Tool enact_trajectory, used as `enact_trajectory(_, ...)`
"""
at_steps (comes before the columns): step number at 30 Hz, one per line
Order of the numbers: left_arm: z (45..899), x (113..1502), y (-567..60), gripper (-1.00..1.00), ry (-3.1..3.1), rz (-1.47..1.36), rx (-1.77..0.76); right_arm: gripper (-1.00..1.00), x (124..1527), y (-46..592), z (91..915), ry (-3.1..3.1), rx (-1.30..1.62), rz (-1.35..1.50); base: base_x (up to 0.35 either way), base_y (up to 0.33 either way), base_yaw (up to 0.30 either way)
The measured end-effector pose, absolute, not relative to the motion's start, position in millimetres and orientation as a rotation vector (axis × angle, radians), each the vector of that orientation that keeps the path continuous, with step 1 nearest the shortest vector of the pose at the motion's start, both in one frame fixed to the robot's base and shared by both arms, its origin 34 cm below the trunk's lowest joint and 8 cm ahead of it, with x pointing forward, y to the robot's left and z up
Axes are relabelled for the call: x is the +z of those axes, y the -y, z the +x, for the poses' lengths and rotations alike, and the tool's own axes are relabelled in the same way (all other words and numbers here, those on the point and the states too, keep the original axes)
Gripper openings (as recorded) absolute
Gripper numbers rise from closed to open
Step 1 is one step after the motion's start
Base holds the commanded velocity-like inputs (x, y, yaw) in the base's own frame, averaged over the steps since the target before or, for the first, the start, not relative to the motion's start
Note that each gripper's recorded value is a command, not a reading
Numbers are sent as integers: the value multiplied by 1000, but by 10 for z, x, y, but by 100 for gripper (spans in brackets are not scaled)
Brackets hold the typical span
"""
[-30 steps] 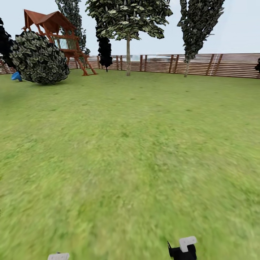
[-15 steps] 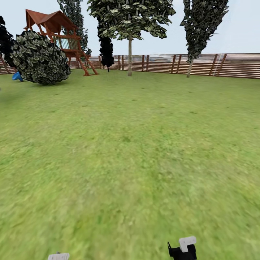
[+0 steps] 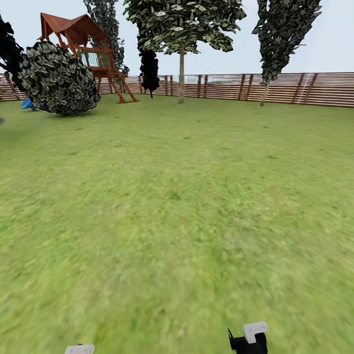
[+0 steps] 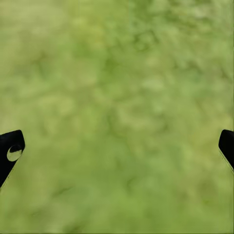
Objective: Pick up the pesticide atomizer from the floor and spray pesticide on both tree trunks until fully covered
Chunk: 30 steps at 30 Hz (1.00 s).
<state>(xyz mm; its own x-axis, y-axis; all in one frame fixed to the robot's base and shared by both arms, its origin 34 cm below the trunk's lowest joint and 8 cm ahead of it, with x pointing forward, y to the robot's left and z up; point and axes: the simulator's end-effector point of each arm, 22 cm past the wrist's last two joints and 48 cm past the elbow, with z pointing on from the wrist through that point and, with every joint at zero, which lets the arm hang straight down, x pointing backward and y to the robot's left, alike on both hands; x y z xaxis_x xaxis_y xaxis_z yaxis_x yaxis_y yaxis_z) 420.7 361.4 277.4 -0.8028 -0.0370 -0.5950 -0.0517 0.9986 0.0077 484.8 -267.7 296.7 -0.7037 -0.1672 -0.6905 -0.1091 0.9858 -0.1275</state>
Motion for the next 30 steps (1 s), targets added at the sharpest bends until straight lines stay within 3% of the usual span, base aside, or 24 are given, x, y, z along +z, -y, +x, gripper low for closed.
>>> enact_trajectory(30, 4207, 2774, -3614, -100, -2504, -62, 31, 100, 2967, 2677, 4848, -2358, -98, -192, 340, 0, 1)
